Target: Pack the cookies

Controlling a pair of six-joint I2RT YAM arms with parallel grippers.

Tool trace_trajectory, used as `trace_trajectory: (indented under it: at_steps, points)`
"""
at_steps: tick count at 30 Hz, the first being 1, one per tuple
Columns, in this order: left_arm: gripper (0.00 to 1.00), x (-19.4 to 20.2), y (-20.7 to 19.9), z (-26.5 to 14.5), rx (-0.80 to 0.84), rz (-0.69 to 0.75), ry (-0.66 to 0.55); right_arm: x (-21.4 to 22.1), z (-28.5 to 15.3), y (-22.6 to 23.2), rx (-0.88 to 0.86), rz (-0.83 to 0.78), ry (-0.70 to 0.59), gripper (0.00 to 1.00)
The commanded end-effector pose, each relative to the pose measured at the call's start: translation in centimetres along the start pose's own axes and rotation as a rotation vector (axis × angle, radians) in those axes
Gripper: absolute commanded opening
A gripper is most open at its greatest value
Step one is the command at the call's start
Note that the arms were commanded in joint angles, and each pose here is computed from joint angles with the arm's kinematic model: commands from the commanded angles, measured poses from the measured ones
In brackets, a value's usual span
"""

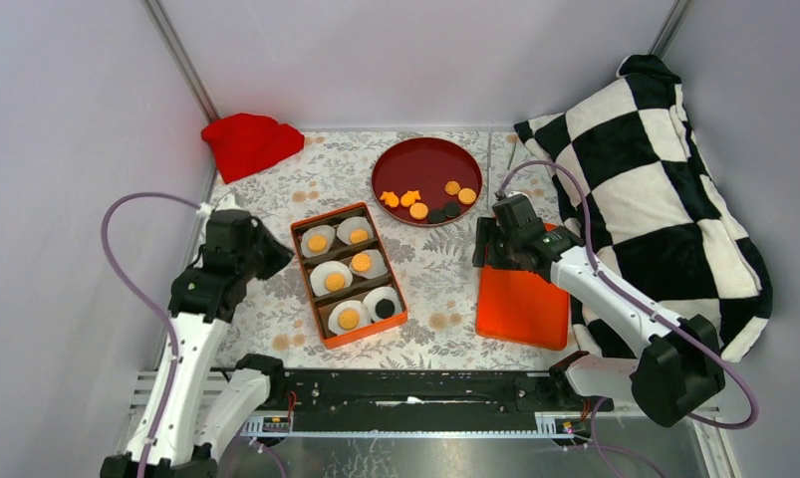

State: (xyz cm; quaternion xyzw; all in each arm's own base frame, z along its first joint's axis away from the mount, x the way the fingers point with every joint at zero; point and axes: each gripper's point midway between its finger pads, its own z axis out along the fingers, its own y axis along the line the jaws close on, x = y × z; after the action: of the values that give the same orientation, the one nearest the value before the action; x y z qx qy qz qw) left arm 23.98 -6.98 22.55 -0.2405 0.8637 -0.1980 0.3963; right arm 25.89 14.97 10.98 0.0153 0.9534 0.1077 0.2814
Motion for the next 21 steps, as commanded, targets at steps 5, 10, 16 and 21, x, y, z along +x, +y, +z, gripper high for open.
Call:
trace_trajectory:
  at_steps: [5,10,16,21]
  points:
    - [0.00,8.0,9.3,-1.5,-0.359,-0.104,0.189,-1.8,-2.1,2.7,-0.134,0.001,-0.053,0.68]
    - [0.00,11.2,11.1,-0.5,-0.413,-0.099,0.279,-0.9,-2.4,3.2,-0.185,-0.018,-0.034,0.68]
    - [0.00,13.4,10.1,1.0,-0.417,-0.021,0.422,-0.5,-2.1,3.3,-0.203,-0.040,-0.025,0.68]
    - [0.00,17.0,7.6,3.8,-0.388,0.063,0.534,-1.0,-1.9,3.8,-0.216,-0.038,-0.035,0.69]
